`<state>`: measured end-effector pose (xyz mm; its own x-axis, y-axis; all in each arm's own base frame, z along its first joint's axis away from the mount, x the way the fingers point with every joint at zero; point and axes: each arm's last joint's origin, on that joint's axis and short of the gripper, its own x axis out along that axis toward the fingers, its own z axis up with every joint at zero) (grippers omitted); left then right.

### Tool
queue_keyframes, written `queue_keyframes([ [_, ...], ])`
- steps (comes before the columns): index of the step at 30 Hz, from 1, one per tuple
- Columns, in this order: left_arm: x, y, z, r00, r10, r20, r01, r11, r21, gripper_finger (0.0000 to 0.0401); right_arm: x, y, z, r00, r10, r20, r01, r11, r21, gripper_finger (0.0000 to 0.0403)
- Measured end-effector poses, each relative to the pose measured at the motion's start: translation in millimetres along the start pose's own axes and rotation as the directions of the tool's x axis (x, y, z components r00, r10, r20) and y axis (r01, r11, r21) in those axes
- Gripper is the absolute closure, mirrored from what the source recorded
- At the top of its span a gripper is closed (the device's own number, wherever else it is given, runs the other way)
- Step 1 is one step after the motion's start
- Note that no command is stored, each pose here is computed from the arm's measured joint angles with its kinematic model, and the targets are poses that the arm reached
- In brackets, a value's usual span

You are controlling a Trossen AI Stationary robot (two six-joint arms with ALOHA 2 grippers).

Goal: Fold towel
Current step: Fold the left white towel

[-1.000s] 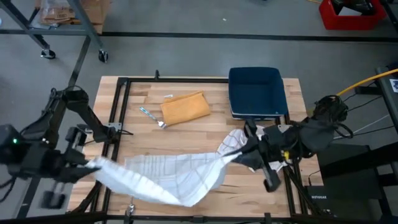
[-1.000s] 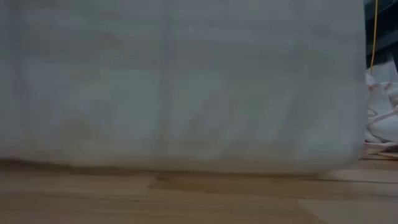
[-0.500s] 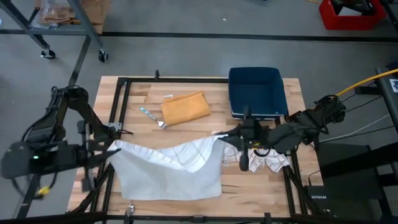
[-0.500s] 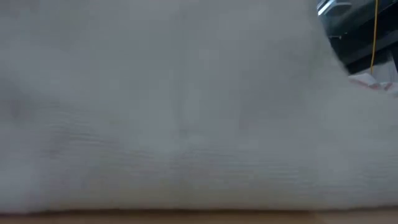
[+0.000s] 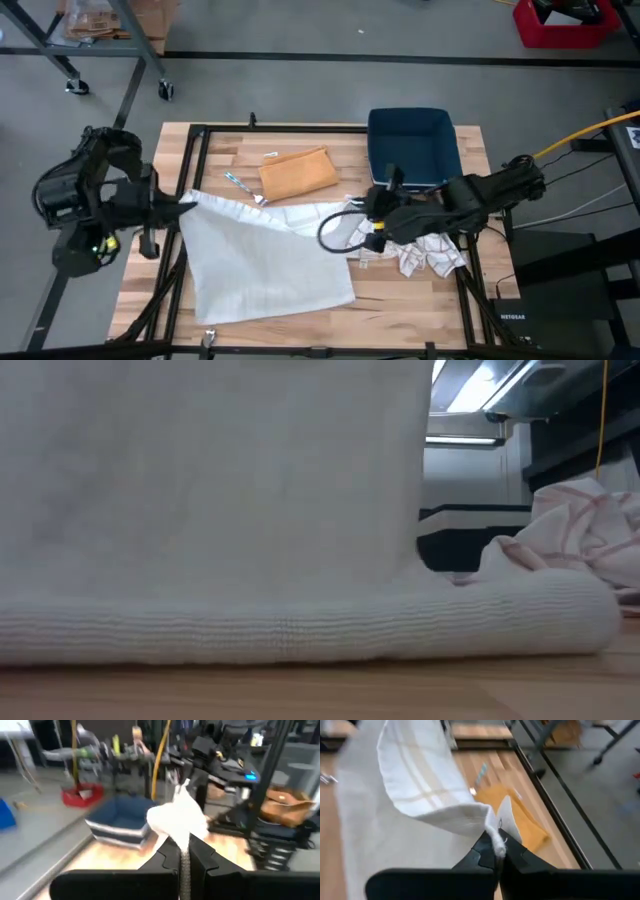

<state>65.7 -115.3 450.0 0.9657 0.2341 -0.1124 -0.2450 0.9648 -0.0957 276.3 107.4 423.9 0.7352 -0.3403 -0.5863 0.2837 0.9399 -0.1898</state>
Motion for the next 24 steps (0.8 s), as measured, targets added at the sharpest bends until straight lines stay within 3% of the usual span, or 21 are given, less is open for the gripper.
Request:
queue_keyframes([
  [4,3,1,-13,0.993,-0.031,-0.118,0.034,0.999,0.019,0.0401,25,6,-16,0.996,-0.036,-0.077,0.032,0.998,-0.047,0.0398],
  [8,7,-1,-36,0.976,-0.02,-0.219,0.018,1.0,-0.009,0.0401,43,13,-34,0.989,-0.01,-0.15,-0.001,0.997,-0.076,0.0398],
  [13,11,-8,-67,0.943,-0.004,-0.334,-0.017,0.998,-0.061,0.0401,60,27,-50,0.972,0.125,-0.2,-0.137,0.989,-0.048,0.0398],
  [19,13,-23,-99,0.875,-0.029,-0.484,-0.043,0.99,-0.137,0.0401,74,43,-66,0.919,0.323,-0.226,-0.317,0.946,0.065,0.0398],
  [24,15,-40,-124,0.821,-0.076,-0.566,-0.035,0.983,-0.183,0.0401,81,56,-84,0.891,0.381,-0.246,-0.365,0.925,0.11,0.0398],
])
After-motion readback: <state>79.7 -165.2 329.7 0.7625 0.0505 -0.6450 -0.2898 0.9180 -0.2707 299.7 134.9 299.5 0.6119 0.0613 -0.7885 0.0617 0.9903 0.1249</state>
